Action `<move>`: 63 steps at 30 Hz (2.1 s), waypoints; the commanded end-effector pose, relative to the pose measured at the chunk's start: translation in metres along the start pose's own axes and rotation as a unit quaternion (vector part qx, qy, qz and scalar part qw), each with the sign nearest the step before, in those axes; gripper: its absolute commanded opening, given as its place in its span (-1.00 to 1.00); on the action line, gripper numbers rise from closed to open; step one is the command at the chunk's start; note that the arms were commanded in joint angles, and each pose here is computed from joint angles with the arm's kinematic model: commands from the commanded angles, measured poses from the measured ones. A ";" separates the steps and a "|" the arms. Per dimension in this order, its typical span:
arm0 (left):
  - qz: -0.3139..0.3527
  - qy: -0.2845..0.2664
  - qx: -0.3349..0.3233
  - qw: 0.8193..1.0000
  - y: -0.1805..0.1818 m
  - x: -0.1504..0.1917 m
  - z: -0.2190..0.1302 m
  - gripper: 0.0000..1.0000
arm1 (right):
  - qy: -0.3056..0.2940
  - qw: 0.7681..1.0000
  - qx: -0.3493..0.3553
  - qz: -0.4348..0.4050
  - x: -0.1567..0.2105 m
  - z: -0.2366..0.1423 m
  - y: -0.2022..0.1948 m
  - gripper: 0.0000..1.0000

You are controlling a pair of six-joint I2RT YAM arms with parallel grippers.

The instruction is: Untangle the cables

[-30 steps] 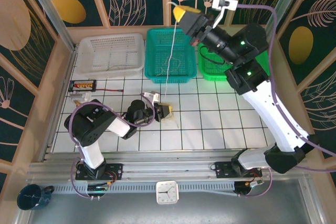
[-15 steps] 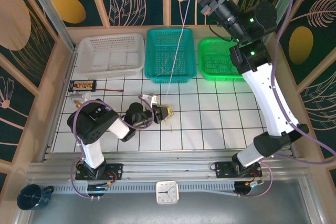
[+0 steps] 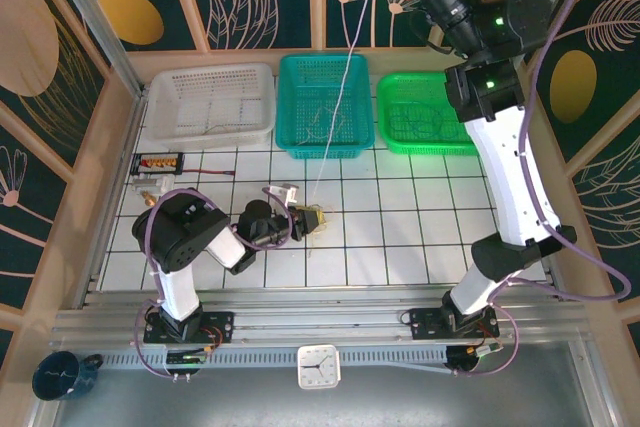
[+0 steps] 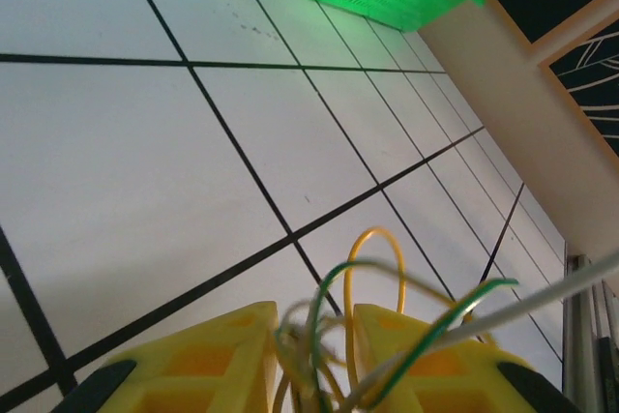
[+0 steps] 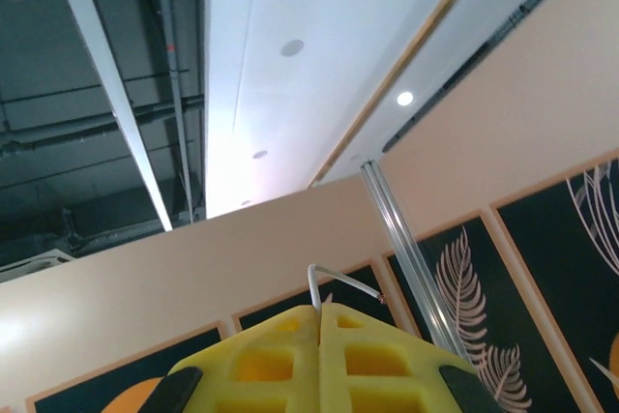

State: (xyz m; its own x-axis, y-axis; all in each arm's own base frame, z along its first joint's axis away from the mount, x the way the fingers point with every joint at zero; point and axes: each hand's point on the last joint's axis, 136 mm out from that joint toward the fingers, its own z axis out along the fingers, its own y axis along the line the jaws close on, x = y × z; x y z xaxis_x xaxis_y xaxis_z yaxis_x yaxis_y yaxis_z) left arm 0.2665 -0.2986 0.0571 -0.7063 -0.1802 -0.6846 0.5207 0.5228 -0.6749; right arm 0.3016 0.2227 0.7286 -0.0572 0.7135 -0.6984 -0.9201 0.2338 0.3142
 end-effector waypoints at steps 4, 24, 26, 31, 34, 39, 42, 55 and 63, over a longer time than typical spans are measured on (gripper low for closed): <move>-0.010 0.011 -0.002 1.000 0.006 0.011 -0.003 -0.43 | -0.054 0.997 -0.043 -0.032 -0.041 -0.006 0.034 -1.00; -0.024 0.026 -0.014 0.999 0.017 0.027 -0.008 -0.31 | -0.137 0.986 -0.028 -0.090 -0.117 -0.036 0.035 -1.00; -0.025 0.027 -0.015 0.999 0.017 0.028 -0.008 -0.30 | -0.149 0.984 -0.032 -0.096 -0.127 -0.040 0.037 -1.00; -0.027 0.030 -0.017 0.999 0.019 0.030 -0.009 -0.30 | -0.168 0.979 -0.034 -0.108 -0.143 -0.049 0.042 -1.00; -0.028 0.028 -0.017 0.999 0.019 0.030 -0.009 -0.29 | -0.160 0.981 -0.034 -0.104 -0.140 -0.048 0.038 -1.00; -0.029 0.021 -0.007 0.999 0.012 0.023 -0.009 -0.21 | -0.131 0.987 -0.027 -0.085 -0.124 -0.045 0.018 -1.00; -0.030 0.012 0.000 0.999 0.005 0.015 -0.010 -0.09 | -0.117 0.990 -0.018 -0.080 -0.115 -0.043 0.006 -1.00; -0.019 -0.037 0.024 0.999 -0.028 -0.028 -0.021 0.98 | -0.075 0.996 0.003 -0.043 -0.074 -0.031 -0.043 -1.00; -0.039 -0.084 -0.024 0.995 -0.022 -0.050 -0.038 0.98 | -0.068 0.997 0.008 -0.034 -0.050 -0.013 -0.078 -1.00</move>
State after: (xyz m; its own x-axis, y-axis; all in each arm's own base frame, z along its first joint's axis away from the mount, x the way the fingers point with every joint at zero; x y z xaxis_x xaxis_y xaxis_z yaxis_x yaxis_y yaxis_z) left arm 0.2667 -0.2827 0.1188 -0.6592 -0.3130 -0.6837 0.4999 0.4968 -0.7094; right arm 0.3705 0.1560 0.7267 0.0245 0.7785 -0.6271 -0.8978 0.2931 0.3287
